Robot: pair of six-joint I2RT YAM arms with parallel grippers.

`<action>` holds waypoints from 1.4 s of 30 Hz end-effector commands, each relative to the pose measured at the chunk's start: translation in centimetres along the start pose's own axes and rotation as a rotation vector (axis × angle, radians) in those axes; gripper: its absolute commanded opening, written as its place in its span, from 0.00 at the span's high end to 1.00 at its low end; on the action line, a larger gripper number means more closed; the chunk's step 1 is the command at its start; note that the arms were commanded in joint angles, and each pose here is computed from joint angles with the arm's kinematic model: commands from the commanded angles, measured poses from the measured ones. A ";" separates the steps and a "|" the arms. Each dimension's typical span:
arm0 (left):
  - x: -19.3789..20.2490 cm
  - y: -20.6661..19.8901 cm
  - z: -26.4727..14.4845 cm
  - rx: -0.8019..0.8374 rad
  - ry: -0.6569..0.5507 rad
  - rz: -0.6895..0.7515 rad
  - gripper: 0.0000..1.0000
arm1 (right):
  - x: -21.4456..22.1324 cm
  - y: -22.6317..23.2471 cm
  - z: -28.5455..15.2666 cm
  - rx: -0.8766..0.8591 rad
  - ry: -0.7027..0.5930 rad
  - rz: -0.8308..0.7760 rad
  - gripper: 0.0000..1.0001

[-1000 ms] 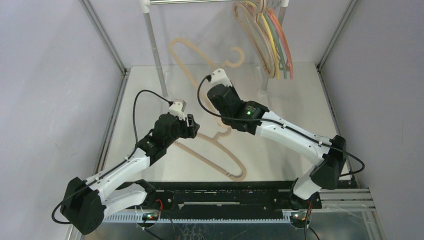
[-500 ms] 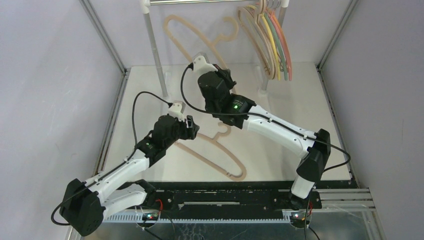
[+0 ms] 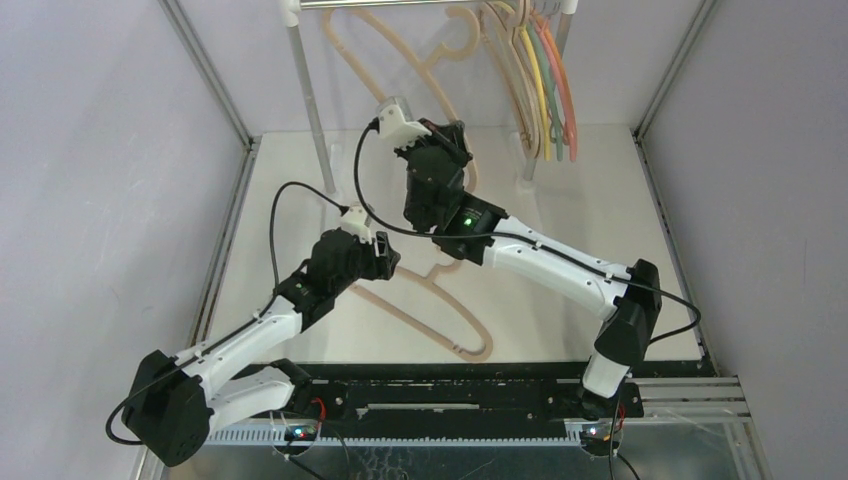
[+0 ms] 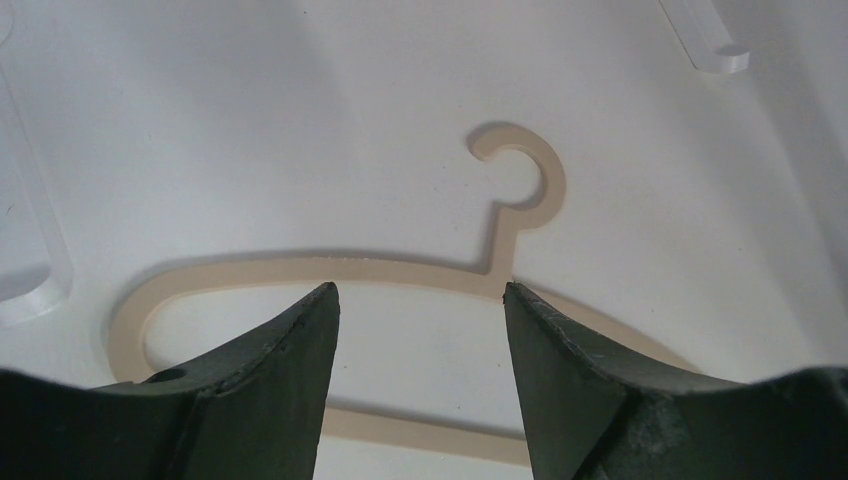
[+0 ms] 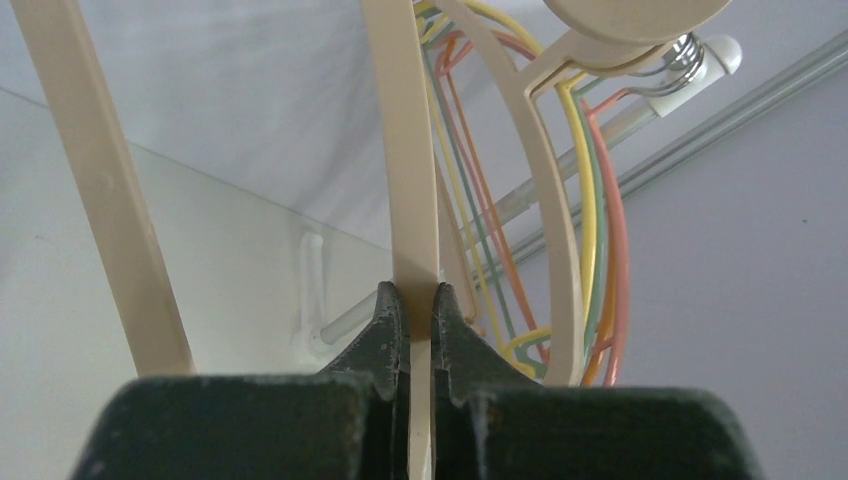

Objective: Organize the hangers

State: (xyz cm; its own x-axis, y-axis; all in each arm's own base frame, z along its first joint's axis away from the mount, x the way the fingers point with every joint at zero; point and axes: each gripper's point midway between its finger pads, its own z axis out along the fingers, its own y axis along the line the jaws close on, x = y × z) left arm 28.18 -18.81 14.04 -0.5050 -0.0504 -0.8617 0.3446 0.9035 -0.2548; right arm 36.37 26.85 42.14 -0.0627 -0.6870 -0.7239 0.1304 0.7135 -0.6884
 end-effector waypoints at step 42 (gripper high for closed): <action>-0.1 0.2 1.0 -0.026 0.005 0.019 0.33 | 4.3 -2.9 1.1 0.038 0.020 0.190 0.04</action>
State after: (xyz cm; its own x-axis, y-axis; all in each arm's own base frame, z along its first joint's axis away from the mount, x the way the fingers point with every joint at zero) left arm 28.28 -18.69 12.59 -0.5357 -0.0281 -0.8440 0.3286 0.9137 -0.2390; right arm 41.27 22.91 37.36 -0.1317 -0.6888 -0.7129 0.1550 0.6960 -0.7011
